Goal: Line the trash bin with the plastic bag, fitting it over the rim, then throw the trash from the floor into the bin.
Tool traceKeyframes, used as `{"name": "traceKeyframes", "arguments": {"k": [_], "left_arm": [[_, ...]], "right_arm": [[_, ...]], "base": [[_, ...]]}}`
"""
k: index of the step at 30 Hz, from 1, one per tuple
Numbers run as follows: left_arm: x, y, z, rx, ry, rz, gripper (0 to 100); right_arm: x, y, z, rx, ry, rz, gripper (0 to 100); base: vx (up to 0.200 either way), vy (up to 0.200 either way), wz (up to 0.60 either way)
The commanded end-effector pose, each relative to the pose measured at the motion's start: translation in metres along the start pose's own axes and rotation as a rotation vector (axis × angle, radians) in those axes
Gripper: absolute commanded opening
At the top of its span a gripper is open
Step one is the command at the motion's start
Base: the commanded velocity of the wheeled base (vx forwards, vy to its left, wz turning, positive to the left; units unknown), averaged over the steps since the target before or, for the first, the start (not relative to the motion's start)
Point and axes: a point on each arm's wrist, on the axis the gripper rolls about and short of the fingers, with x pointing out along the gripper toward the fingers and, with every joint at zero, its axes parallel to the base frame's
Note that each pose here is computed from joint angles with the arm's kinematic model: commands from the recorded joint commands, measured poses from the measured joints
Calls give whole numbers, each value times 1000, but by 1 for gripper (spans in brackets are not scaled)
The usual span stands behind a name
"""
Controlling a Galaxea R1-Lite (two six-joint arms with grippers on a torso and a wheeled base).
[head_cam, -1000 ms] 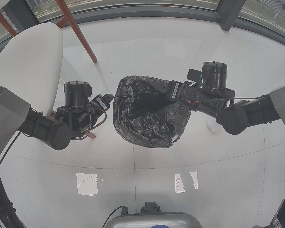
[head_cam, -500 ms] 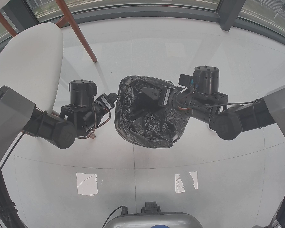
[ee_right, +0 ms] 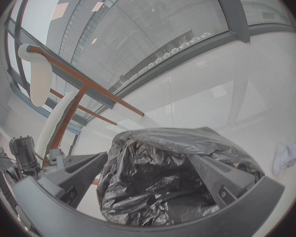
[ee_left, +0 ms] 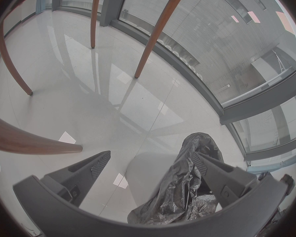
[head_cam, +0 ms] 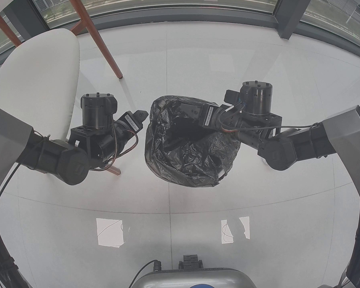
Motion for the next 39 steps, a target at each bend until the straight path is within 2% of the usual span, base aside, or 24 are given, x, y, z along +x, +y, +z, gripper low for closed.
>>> {"name": "traceKeyframes", "arguments": {"k": [1, 7, 12, 15, 18, 23, 25, 28, 31, 34, 39], "left_arm": [[-12, -6, 4, 0, 2, -18, 100], [-13, -8, 2, 0, 9, -23, 100], [-18, -9, -5, 7, 34, -28, 100], [-23, -4, -22, 28, 98, -28, 100], [-25, -5, -29, 39, 117, -32, 100], [-22, -1, -33, 52, 132, -20, 100], [-22, 5, -36, 68, 147, -4, 100], [-23, 9, -39, 83, 157, 8, 100], [-20, 9, -41, 81, 158, 9, 100], [-19, 0, -32, 61, 115, -38, 100], [-30, -7, -19, 57, 86, -64, 100]], "right_arm": [[14, -14, 5, -1, -32, -13, 100], [23, -28, 10, 0, -64, -27, 100], [26, -24, 22, -3, -110, -10, 100], [34, -22, 31, -5, -165, 11, 100], [32, -18, 40, -4, -194, 20, 100], [21, -9, 57, 48, -232, 36, 100], [8, -3, 67, 78, -225, 35, 100], [-7, 0, 75, 90, -177, 13, 100], [-18, 3, 85, 93, -174, 10, 100], [-23, 5, 87, 97, -179, 6, 100], [-32, 9, 91, 96, -180, 10, 100]], "base": [[0, 0, 0], [0, 0, 0], [0, 0, 0], [0, 0, 0], [0, 0, 0], [0, 0, 0], [0, 0, 0], [0, 0, 0], [0, 0, 0], [0, 0, 0], [0, 0, 0]]}}
